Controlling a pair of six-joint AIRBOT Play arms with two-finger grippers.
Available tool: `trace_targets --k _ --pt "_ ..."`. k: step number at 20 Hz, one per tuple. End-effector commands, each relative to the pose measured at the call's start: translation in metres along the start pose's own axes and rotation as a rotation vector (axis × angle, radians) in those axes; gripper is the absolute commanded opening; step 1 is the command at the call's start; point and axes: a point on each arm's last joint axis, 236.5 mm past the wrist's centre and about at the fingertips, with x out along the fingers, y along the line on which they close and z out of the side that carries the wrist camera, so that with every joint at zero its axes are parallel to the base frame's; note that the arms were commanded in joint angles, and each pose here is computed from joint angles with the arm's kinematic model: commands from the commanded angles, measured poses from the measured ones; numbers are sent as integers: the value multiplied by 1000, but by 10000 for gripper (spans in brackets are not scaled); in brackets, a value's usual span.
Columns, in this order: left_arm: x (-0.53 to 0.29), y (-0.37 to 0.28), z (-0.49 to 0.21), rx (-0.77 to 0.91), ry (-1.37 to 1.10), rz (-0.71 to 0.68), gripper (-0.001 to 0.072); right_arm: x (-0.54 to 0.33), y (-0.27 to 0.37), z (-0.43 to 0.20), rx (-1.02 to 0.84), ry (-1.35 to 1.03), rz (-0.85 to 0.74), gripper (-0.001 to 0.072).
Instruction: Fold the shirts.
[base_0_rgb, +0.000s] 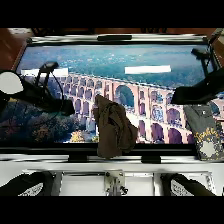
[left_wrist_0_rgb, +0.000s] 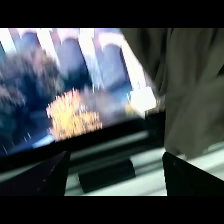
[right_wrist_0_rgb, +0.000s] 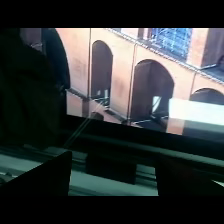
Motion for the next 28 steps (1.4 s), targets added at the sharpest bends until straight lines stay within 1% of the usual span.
trace_targets --k 1,5,9,13,16,17,18,21,25,28 --pt "61 1 -61 -55 199 -136 720 63 9 -33 99 138 250 628" --pt "134 -32 -83 -88 214 -278 720 127 14 -61 123 200 267 628" --pt "163 -64 -95 -2 301 -398 720 165 36 -82 51 281 284 627" --pt "180 -71 -102 29 361 -402 720 185 56 -89 -12 338 293 628" --pt "183 -76 -94 17 327 -418 715 192 64 -85 -36 320 287 628" --pt "183 -76 -93 13 321 -420 656 194 64 -82 -40 305 281 628" --pt "184 -77 -92 12 318 -420 627 197 65 -77 -36 288 276 627" --pt "183 -81 -90 7 309 -438 629 206 79 -73 -31 279 306 628" --pt "185 -96 -80 -17 283 -518 629 216 88 -72 -48 274 294 628" --pt "193 -94 -81 -36 296 -512 629 219 87 -63 -16 239 284 628"
